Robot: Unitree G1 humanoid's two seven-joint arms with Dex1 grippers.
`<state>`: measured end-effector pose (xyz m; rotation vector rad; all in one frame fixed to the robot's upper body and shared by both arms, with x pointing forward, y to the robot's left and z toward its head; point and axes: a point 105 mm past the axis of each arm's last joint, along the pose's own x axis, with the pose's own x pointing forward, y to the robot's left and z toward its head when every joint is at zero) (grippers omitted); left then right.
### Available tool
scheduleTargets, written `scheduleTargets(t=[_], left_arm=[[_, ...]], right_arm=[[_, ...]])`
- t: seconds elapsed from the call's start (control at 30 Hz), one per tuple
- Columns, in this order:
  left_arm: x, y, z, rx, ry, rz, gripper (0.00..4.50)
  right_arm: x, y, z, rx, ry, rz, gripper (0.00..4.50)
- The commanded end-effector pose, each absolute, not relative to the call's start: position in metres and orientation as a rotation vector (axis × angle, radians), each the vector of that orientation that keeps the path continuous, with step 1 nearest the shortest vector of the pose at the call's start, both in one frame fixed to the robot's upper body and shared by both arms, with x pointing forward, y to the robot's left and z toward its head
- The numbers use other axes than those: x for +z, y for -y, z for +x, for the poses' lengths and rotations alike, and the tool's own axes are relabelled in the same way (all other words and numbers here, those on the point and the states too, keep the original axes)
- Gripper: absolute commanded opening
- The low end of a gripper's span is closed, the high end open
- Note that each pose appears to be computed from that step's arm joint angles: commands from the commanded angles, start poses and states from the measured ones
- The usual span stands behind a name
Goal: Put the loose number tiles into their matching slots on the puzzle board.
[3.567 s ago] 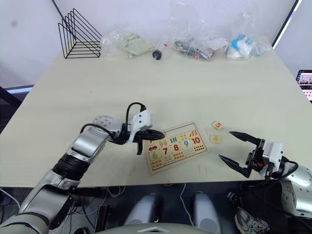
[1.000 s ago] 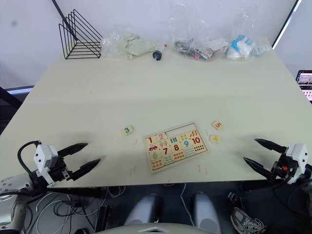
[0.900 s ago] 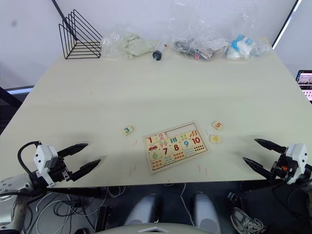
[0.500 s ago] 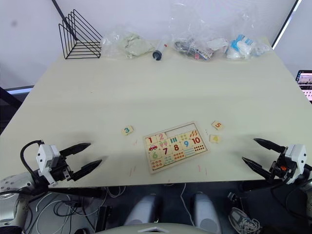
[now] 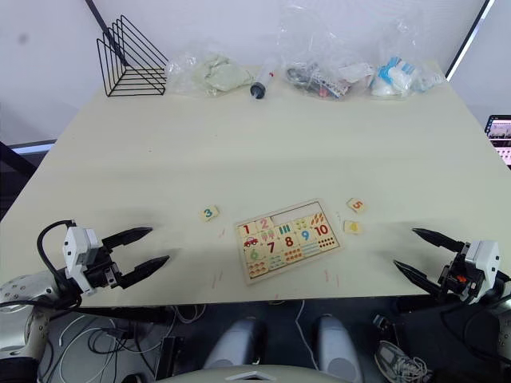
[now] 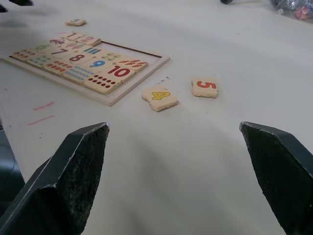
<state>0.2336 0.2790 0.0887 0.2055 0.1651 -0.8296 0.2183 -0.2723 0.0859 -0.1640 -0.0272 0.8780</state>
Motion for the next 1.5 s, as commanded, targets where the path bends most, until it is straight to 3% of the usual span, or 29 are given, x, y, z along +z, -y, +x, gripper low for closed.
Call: scheduleTargets(t=[0.03,0.5,0.73,1.23,1.33,1.5], left_arm=[[0.095,-0.279,0.239,-0.856,-0.163,0.224,4.48],[0.102,-0.238,0.298,-1.052,-0.212,0.301,4.48],[0.100,-0.219,0.319,-1.068,-0.264,0.372,4.48],[0.094,-0.223,0.323,-1.008,-0.334,0.392,4.48],[0.092,-0.223,0.322,-1.009,-0.340,0.389,3.85],[0.091,-0.225,0.320,-0.999,-0.329,0.377,1.26]], right_arm=[[0.104,0.264,0.214,0.918,0.109,-0.154,4.50],[0.124,0.233,0.209,1.033,0.159,-0.075,4.50],[0.123,0.229,0.210,1.039,0.162,-0.076,4.50],[0.117,0.228,0.212,1.018,0.175,-0.087,4.50],[0.116,0.230,0.212,1.015,0.174,-0.091,4.50],[0.116,0.233,0.213,1.010,0.173,-0.099,4.50]])
